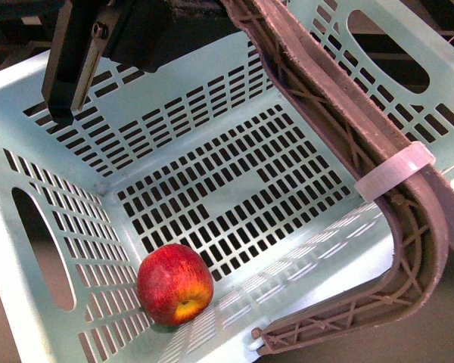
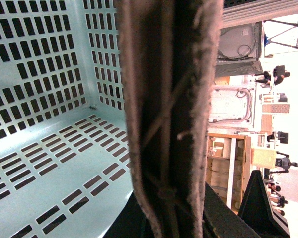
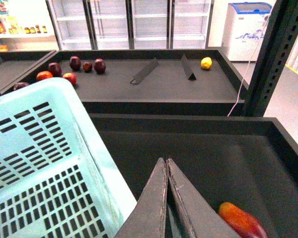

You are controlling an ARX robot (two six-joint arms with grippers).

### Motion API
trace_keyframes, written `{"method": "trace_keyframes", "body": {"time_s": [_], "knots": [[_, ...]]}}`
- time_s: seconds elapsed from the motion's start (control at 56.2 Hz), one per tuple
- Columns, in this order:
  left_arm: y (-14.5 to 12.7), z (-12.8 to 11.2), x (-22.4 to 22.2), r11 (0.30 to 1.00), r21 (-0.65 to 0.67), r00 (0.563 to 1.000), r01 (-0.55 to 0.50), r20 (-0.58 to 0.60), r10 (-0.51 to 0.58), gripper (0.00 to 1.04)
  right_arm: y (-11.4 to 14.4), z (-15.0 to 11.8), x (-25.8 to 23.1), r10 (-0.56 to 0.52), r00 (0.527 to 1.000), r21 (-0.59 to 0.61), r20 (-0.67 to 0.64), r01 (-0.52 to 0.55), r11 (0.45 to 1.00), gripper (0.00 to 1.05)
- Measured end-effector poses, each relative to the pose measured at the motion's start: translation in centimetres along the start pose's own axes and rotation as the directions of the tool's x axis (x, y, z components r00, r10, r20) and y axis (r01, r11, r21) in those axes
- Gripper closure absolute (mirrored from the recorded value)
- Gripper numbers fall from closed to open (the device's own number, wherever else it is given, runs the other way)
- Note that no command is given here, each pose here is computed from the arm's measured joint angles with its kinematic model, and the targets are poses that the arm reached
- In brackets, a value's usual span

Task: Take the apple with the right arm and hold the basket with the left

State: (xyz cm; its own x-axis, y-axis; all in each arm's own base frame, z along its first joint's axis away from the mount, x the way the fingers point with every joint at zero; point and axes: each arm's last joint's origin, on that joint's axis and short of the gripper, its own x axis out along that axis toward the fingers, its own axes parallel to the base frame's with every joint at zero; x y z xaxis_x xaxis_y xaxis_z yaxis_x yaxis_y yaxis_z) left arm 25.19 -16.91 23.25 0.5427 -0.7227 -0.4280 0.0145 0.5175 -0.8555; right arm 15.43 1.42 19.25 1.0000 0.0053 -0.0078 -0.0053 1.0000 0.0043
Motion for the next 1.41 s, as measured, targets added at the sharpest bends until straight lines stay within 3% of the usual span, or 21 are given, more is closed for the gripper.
{"method": "trace_keyframes", "body": {"time_s": [0.231,0.587,1.406], "knots": [[0.0,0.0,0.0,1.000,-0.002,1.000,0.001,-0.003,-0.001,0.97,-1.3,-1.0,-1.3,-0.008,1.000,0.000,-0.002,0.008,1.000,1.03],[0.0,0.0,0.0,1.000,-0.001,1.000,0.002,-0.003,-0.002,0.97,-1.4,-2.2,-2.9,-0.004,1.000,-0.001,0.014,0.004,1.000,1.03],[0.0,0.0,0.0,1.000,-0.002,1.000,0.000,0.000,0.000,0.97,-1.4,-2.1,-4.6,-0.004,1.000,-0.001,0.026,0.004,1.000,1.03]]}}
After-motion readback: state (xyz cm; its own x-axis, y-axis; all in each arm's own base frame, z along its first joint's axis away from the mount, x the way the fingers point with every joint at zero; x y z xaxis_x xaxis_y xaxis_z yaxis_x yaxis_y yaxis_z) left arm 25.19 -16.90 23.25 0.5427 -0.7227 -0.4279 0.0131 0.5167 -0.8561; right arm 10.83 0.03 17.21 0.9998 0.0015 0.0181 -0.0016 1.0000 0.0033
